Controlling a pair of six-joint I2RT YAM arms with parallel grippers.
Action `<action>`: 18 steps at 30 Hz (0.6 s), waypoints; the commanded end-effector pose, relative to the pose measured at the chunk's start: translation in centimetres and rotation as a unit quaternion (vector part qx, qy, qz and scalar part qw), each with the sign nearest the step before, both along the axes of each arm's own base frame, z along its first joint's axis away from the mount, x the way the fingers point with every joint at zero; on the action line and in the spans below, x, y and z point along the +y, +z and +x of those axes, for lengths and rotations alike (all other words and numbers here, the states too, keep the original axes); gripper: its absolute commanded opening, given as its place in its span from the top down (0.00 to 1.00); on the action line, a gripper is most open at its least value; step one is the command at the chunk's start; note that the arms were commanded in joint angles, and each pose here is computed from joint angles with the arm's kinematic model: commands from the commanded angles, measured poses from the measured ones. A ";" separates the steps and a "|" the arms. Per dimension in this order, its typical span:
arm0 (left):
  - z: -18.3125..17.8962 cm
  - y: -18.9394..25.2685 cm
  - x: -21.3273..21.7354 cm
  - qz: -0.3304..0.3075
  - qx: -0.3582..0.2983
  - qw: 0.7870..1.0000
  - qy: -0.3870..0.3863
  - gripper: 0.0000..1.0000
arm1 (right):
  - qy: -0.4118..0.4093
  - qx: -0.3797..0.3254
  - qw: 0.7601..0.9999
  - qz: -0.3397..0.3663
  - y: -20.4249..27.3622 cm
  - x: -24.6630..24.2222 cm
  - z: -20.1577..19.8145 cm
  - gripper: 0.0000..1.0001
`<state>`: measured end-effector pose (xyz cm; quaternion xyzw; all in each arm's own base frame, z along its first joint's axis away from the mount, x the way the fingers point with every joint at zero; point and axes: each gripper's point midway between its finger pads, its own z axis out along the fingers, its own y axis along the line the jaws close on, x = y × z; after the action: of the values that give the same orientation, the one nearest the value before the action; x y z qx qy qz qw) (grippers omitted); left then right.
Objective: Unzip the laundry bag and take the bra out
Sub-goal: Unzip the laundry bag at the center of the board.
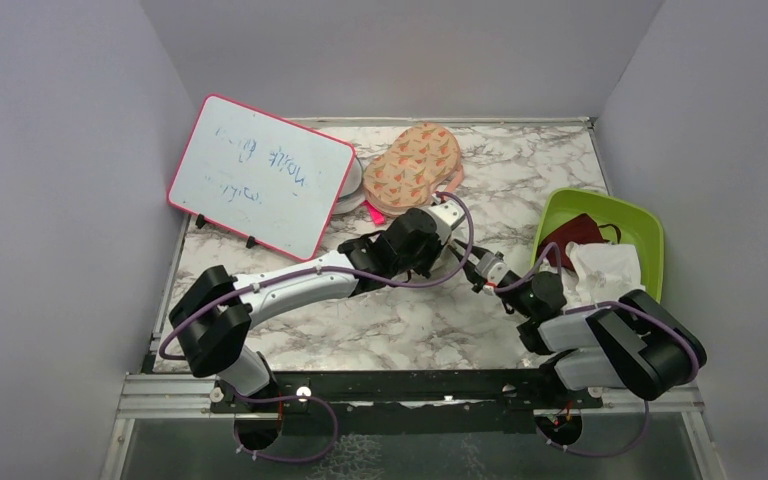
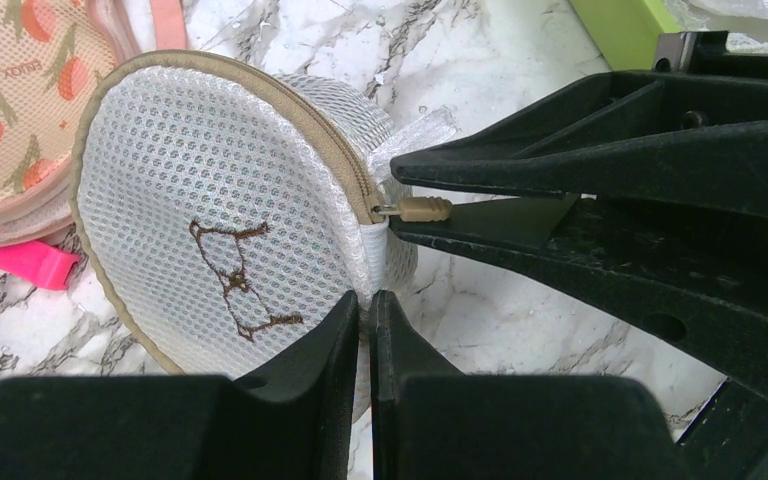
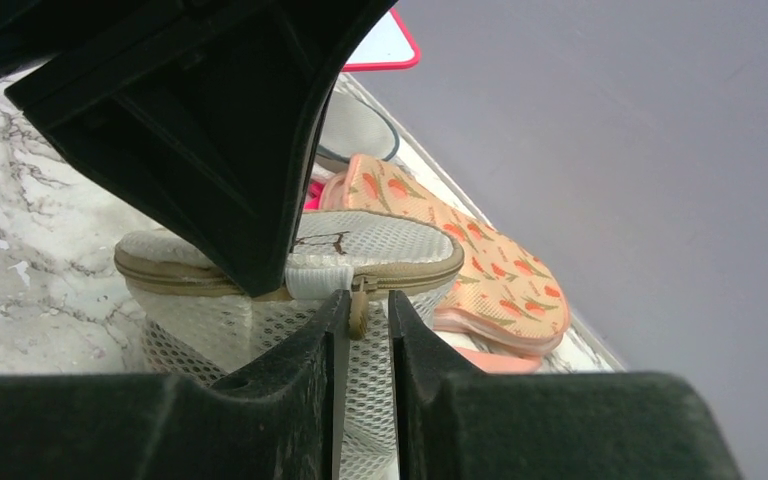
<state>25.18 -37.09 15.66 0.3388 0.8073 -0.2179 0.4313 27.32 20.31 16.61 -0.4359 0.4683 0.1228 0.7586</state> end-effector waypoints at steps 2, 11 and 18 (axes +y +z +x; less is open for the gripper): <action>0.1 1.0 -1.1 -0.016 -0.002 1.000 -0.012 1.00 | -0.018 -0.034 0.999 0.010 1.7 -0.6 0.2 0.86; 0.0 1.0 -1.1 -0.017 -0.002 1.000 -0.014 1.00 | -0.010 -0.024 1.000 0.007 1.1 -0.2 0.4 0.85; 0.1 1.3 -1.0 -0.018 -0.006 1.000 -0.012 1.00 | -0.007 -0.019 1.000 0.006 0.9 0.0 0.4 0.83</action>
<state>25.23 -37.22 15.40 0.3403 0.8085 -0.2166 0.4286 27.52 20.24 16.09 -0.4380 0.4748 0.1185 0.7541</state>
